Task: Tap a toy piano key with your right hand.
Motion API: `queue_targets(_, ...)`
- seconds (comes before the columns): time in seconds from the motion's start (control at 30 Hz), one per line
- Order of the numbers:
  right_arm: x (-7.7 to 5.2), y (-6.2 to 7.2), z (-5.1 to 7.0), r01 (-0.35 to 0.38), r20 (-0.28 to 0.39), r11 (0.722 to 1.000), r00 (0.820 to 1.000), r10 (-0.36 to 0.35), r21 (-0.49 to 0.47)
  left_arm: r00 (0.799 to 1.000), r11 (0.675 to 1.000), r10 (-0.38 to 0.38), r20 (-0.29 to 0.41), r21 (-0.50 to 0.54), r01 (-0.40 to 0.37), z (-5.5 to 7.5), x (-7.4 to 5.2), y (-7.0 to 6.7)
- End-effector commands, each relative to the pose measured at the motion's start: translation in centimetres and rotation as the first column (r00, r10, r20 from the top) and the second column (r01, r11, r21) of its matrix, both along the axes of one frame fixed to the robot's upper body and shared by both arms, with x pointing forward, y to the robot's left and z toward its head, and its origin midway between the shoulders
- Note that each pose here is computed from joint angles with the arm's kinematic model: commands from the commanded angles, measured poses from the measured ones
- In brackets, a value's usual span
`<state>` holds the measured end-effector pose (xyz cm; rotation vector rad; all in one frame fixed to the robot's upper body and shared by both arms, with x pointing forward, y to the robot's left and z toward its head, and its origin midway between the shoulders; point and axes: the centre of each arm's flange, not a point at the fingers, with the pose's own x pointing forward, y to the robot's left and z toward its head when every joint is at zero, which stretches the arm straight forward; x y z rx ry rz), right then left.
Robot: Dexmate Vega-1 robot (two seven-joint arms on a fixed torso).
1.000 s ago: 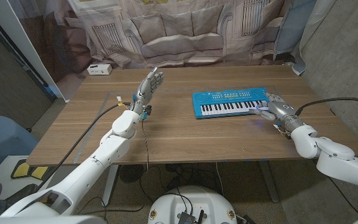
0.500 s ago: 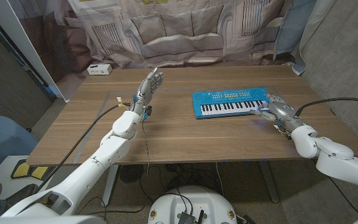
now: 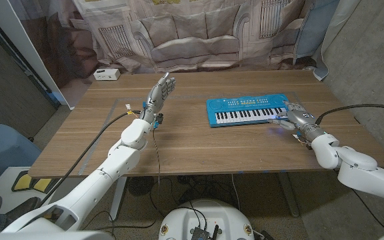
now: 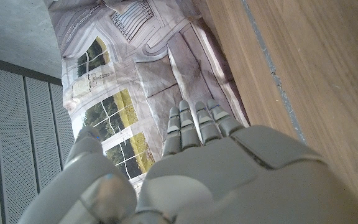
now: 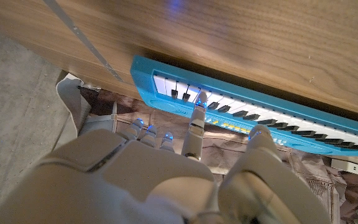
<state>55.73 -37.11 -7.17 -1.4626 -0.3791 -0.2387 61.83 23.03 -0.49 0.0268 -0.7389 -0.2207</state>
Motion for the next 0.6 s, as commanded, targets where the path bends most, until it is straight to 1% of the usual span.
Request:
queue_targets(0.03,0.27,-0.01,-0.26,0.005,-0.014,1.000,1.000,-0.006,-0.005,1.000,1.000,-0.001,-0.010,0.001,0.001,-0.21,0.09,-0.02)
queue_targets(0.3,0.40,0.10,-0.26,0.003,-0.021,1.000,1.000,-0.004,-0.010,1.000,1.000,-0.002,-0.010,0.002,0.002,-0.16,0.05,-0.05)
queue_targets(0.6,0.56,0.14,-0.33,0.007,-0.036,1.000,0.999,-0.007,-0.017,1.000,1.000,-0.003,-0.017,0.001,0.003,-0.45,0.14,-0.04)
